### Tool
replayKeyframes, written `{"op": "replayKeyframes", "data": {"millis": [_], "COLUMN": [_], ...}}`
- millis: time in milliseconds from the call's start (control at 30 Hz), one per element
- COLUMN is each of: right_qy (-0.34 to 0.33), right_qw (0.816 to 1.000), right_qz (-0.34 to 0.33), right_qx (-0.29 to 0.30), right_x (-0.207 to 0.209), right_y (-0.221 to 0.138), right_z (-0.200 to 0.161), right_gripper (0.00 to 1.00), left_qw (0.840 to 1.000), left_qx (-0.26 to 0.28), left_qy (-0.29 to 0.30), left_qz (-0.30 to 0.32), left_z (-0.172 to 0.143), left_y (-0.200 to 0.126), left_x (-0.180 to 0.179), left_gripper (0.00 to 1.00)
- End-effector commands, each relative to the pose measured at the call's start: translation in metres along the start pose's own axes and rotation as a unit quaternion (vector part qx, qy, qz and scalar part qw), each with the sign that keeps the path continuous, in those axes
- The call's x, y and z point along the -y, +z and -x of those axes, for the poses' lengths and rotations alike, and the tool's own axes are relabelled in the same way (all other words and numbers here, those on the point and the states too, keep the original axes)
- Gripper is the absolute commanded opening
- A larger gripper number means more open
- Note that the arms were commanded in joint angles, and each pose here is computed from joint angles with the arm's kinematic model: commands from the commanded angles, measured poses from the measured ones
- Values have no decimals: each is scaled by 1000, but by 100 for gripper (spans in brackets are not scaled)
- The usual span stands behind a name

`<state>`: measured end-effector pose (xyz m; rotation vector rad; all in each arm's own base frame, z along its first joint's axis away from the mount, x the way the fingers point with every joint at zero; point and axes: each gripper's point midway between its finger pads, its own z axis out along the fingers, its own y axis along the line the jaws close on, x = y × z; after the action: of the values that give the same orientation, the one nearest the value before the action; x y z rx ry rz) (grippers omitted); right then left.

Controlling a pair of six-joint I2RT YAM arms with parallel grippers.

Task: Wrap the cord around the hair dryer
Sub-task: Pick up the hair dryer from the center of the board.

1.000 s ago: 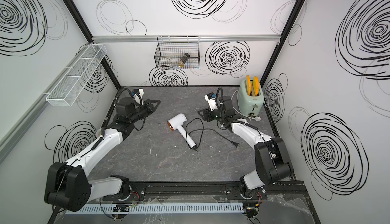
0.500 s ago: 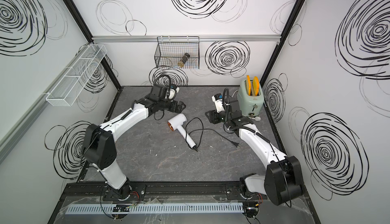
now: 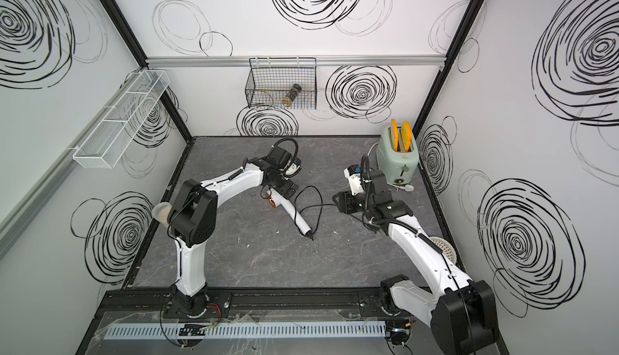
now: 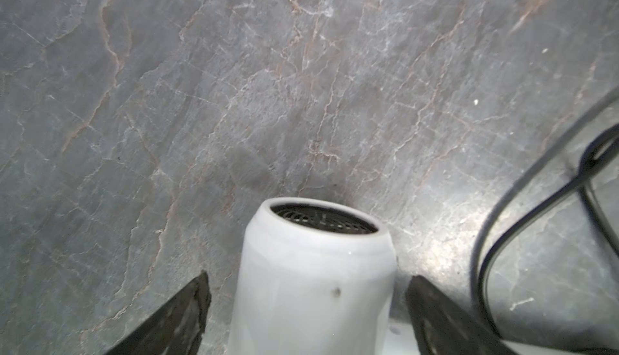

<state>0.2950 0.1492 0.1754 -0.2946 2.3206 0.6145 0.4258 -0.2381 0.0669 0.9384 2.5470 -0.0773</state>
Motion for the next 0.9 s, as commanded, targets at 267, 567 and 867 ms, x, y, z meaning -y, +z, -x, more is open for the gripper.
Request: {"op": "replayKeyframes", "data": {"millis": [267, 567, 867], "right_qy": [11, 10, 5], "right_qw": [1000, 1000, 999], "right_qz": [-24, -25, -36], "right_qx": [-8, -6, -6], "right_x": [12, 12, 17], "right_y": [-10, -13, -10], "right_z": [-11, -13, -13], "right_gripper": [58, 58, 58], "left_qw": [990, 983, 984], "left_qx": [-113, -174, -169], "left_qy": [70, 39, -44], "left_qz": [44, 36, 31], "left_z": [-19, -47, -53], "left_y": [19, 43, 32], "left_x": [-2, -4, -19], "left_gripper": [97, 94, 40]}}
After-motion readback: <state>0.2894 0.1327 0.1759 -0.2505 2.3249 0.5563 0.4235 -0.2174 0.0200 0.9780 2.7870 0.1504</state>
